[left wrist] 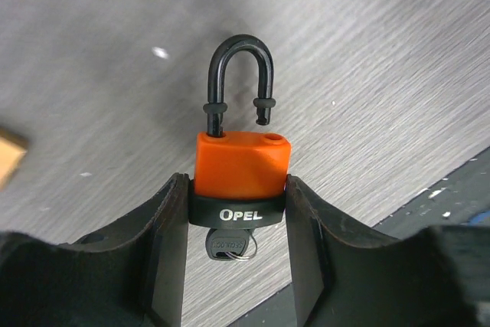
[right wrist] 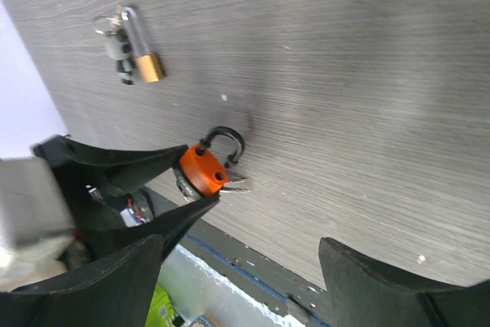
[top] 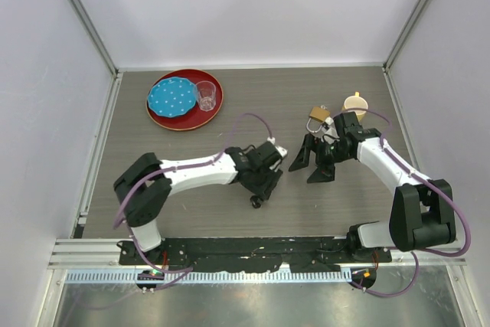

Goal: Lock with the key
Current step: Pick up the lock from the center of the board.

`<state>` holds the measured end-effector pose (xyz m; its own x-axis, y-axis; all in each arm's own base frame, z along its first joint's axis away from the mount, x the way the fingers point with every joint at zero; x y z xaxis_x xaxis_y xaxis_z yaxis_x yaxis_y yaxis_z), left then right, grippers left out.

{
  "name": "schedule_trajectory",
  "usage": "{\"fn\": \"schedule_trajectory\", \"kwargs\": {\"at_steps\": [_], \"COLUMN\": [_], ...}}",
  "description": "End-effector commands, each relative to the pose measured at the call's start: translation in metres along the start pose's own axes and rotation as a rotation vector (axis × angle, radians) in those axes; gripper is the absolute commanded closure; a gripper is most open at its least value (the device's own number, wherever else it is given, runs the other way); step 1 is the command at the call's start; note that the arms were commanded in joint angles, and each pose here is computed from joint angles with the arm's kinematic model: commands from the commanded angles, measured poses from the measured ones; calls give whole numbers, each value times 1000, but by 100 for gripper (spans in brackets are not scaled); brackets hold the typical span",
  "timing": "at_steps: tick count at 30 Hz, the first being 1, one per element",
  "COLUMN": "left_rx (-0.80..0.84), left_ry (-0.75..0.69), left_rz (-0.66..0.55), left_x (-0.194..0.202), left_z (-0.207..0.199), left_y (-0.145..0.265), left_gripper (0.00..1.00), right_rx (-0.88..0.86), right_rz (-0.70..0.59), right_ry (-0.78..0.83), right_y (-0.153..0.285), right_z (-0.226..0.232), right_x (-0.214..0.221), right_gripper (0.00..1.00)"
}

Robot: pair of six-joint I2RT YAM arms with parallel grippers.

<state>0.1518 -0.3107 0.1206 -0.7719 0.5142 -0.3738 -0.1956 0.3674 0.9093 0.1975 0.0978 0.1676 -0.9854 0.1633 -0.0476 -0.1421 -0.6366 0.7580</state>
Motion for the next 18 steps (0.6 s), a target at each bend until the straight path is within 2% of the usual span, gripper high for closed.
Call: {"fn": "schedule_trajectory", "kwargs": {"at_steps": [1, 5, 9, 16, 17, 18], "left_rx": [117, 175, 218, 258, 261, 263], "left_ry": [49, 76, 80, 100, 114, 119], "left_rz": [-217, -332, -349, -388, -399, -407], "left_x": [-43, -66, -77, -97, -101, -103], "left_z": [10, 20, 23, 21, 20, 21], "left_y": [65, 110, 138, 167, 170, 170], "left_gripper": [100, 100, 100, 100, 100, 100], "right_rx": [-156, -313, -432, -538, -542, -552], "right_rz": [-43, -56, -118, -111, -108, -93], "right_ry": [74, 150, 254, 365, 367, 367], "right_y": [10, 11, 23, 24, 23, 21], "right_z": [27, 54, 83, 116, 118, 119], "right_x": [-19, -28, -48, -75, -77, -81], "right_gripper": [12, 13, 13, 14, 17, 27]}}
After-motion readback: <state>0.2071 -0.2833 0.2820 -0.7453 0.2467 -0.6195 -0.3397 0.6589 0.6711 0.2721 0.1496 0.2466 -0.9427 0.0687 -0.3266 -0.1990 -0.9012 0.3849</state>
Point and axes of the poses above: each gripper's point midway between its finger pads, its own y axis back along the fingers, its own z axis along the line the jaws close on, x = y × z, the point moved 9 cm from there along y, back along the fingers, and after that the axes turned 3 degrees about y, right-handed, at the moved point
